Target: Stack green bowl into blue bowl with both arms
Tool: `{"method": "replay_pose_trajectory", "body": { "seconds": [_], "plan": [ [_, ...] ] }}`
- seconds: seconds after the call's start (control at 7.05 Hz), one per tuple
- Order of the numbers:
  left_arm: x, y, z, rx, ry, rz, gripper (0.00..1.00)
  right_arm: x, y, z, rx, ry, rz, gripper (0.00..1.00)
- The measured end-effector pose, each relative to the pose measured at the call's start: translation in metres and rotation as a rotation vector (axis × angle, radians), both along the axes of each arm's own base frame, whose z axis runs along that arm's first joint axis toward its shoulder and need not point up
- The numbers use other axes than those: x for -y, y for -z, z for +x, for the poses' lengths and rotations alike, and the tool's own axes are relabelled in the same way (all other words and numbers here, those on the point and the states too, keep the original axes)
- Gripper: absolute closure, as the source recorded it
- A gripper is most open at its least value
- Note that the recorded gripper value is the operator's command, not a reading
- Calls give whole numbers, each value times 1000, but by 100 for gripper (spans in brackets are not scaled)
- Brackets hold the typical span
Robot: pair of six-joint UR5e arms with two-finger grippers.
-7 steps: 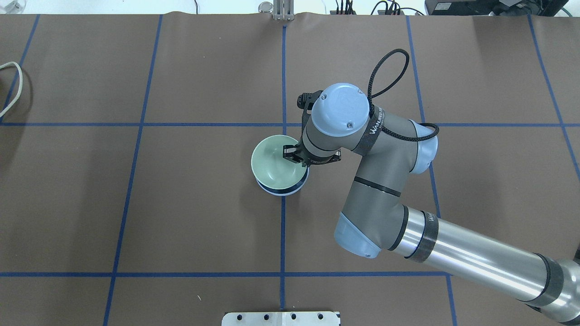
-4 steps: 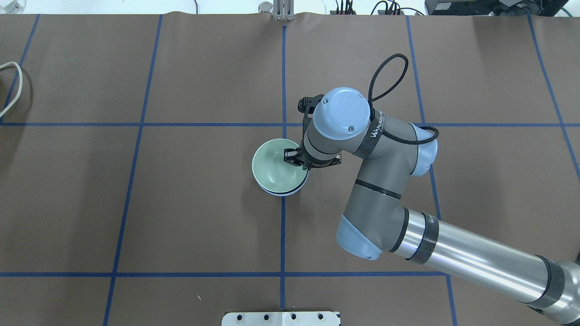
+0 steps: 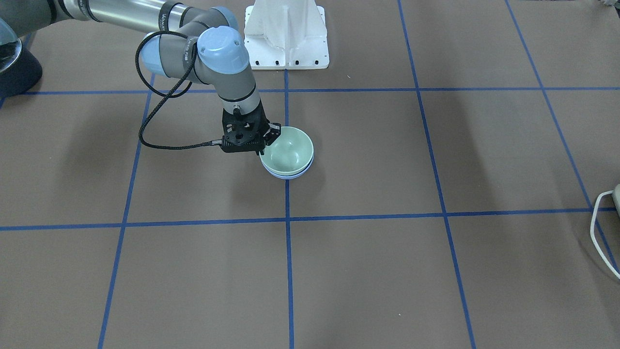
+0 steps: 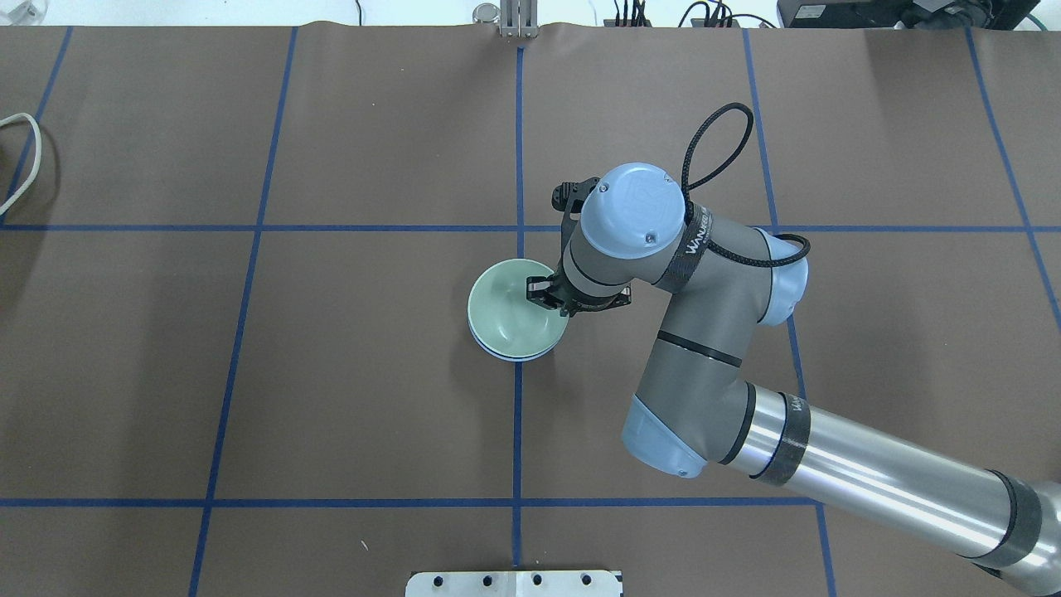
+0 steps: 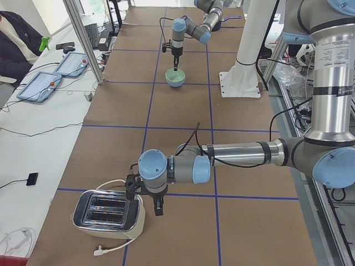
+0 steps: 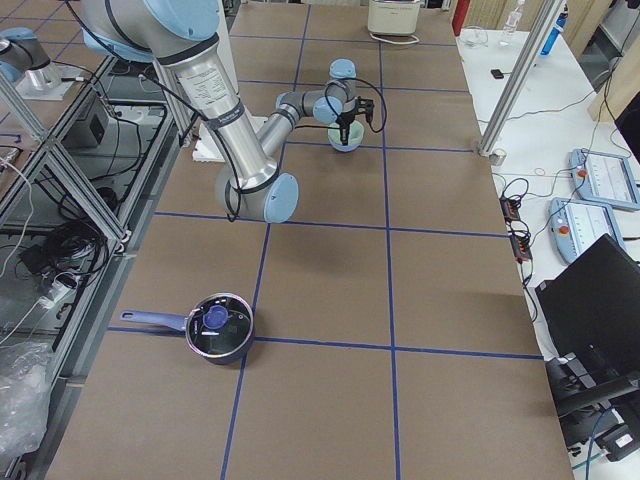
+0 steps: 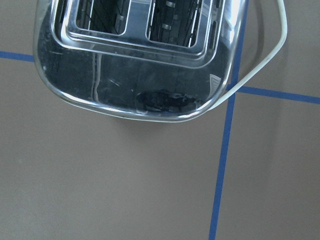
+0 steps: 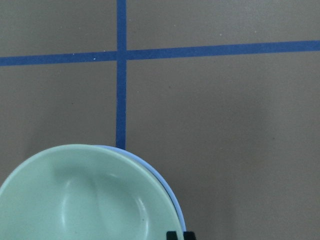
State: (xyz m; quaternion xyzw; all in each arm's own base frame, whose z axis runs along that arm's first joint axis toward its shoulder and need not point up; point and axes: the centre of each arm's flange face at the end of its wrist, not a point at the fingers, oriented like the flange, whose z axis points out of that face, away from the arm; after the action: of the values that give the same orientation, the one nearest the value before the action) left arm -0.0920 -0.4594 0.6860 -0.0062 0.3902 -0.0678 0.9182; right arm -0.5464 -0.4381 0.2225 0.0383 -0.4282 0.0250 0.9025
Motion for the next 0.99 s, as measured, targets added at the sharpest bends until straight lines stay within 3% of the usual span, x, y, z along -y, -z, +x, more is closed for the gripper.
{"method": "replay_pose_trajectory", "body": {
  "seconds": [0.14,0.28,0.43,0.71,0.99],
  "plan": [
    [0,0,0,0,0,1,1,0,0,0,2,0,1,76],
    [0,0,0,0,0,1,1,0,1,0,4,0,2,32],
    [0,0,0,0,0,1,1,0,2,0,4,-1,2,1],
    [0,0,0,0,0,1,1,3,9,3,15,-9,9,0],
    [0,0,0,-1,5,-3,1,37,21,50,51,-48,3,0]
  ]
}}
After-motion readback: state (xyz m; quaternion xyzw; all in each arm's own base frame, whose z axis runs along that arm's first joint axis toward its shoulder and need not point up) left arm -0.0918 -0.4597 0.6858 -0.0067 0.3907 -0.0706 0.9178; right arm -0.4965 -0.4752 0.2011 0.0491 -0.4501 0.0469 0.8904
